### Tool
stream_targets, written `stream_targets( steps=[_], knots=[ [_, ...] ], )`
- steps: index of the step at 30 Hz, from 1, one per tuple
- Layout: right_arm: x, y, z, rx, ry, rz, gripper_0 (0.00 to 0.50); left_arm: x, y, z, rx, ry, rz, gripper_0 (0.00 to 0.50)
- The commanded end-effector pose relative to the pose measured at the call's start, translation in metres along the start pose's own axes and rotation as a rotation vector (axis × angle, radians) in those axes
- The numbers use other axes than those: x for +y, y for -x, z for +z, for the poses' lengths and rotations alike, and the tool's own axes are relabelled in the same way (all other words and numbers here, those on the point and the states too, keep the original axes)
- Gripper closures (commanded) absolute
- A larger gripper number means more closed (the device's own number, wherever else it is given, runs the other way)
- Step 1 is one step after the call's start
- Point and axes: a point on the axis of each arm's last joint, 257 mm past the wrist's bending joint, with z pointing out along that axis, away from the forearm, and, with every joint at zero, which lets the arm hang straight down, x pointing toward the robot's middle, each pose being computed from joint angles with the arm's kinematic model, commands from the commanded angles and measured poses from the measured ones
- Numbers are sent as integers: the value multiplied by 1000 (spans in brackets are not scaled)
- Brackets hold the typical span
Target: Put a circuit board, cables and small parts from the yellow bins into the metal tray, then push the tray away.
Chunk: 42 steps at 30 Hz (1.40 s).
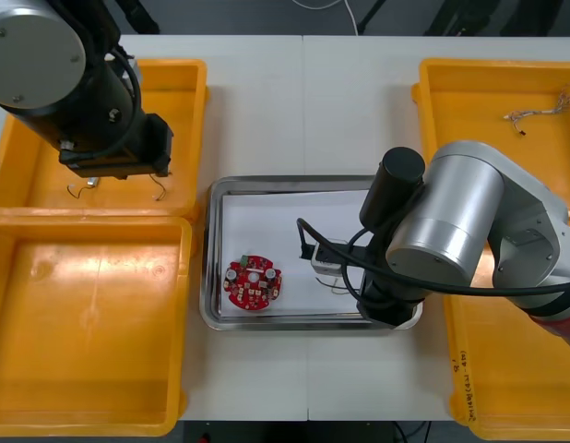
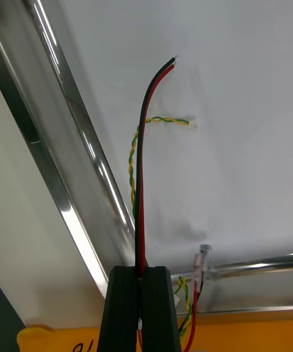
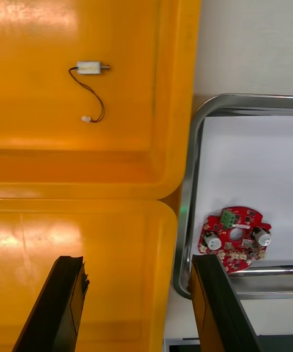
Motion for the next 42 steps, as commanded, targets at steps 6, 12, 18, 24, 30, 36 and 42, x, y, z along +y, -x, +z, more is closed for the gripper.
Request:
stream_targets(
  steps=[6,12,18,24,30,36,42],
  knots=[
    [-7,35,11,-75,-54,-42,500,50,41,-49,-49,-12,23,0],
    [-8,37,25,-85,-53,-31,500,85,56,-55,-55,-17,21,0],
    [-9,41,32,-117,-67,-13,500,128,66,-33,-47,49,-10,0],
    [-7,39,35,-111,-69,-3,413,162,83,-8,-79,85,-29,0],
    [-8,38,35,-108,-73,3,123,173,94,6,-101,63,-49,0],
    [-8,36,36,-106,-74,14,0,169,104,27,-125,36,-25,0],
    [-16,41,32,-116,-98,24,0,171,108,50,-130,18,20,0]
  ],
)
